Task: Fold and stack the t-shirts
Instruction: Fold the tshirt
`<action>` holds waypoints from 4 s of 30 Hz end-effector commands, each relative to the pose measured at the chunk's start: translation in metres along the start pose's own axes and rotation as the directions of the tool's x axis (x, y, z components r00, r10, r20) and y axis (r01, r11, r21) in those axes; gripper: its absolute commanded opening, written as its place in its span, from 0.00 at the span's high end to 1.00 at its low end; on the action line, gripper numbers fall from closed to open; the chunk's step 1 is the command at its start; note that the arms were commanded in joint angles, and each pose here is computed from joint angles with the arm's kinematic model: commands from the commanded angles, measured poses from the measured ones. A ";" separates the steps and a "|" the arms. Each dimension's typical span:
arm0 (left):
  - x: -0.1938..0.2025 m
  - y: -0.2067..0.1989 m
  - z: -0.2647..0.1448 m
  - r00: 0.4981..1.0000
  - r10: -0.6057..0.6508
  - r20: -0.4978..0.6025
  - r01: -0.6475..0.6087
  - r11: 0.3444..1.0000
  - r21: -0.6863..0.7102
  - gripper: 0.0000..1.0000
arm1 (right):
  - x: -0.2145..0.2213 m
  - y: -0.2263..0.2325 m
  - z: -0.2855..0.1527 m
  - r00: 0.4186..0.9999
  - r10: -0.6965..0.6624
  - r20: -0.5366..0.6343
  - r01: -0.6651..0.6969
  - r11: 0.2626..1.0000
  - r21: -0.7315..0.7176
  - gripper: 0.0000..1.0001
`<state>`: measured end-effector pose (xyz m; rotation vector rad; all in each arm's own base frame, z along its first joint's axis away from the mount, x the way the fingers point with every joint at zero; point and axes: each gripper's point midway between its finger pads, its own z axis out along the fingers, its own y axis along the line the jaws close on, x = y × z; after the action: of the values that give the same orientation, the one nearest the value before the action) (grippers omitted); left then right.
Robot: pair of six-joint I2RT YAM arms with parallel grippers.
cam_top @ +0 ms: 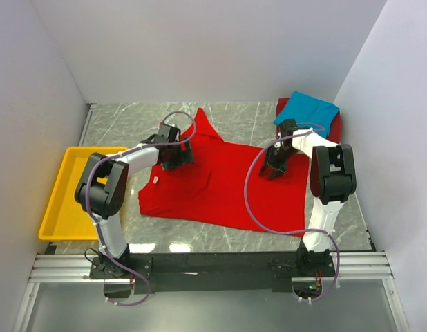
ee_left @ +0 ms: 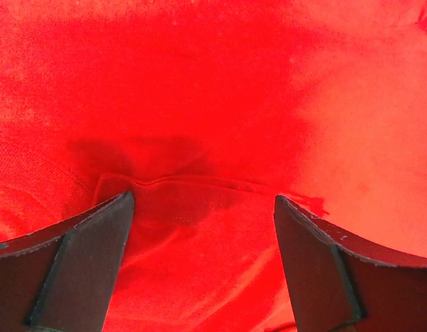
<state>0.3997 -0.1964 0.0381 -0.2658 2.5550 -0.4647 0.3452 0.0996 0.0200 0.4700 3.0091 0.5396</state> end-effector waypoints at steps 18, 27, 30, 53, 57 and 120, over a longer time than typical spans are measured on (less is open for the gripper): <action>0.113 0.033 -0.046 0.986 -0.065 -0.152 0.046 0.992 -0.120 0.10 | 0.040 -0.020 0.016 0.998 0.035 -0.061 -0.034 0.999 0.022 0.48; 0.120 0.056 -0.067 0.989 -0.107 -0.105 0.078 0.966 -0.248 0.09 | 0.061 -0.029 0.010 0.997 0.043 -0.064 -0.040 0.999 0.037 0.48; 0.116 0.057 -0.067 0.991 -0.092 -0.093 0.066 0.965 -0.254 0.08 | 0.060 -0.028 0.009 0.998 0.038 -0.055 -0.036 0.999 0.035 0.48; -0.037 -0.049 -0.090 0.991 0.050 0.121 -0.042 0.997 -0.068 0.03 | -0.063 0.007 -0.065 0.971 -0.043 0.234 0.029 0.998 0.062 0.48; -0.061 -0.051 -0.080 0.993 -0.001 0.118 0.003 1.000 -0.015 0.03 | -0.100 -0.008 -0.090 0.923 0.017 0.383 -0.040 0.998 0.051 0.49; -0.155 -0.032 0.030 0.984 -0.152 0.090 0.143 0.985 0.094 0.11 | -0.129 -0.126 -0.045 0.871 0.123 0.475 -0.263 0.934 0.240 0.67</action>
<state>0.5341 -0.1868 0.0876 -0.4656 2.4694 -0.5626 0.4232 -0.0628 0.0190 0.7956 2.6242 0.0010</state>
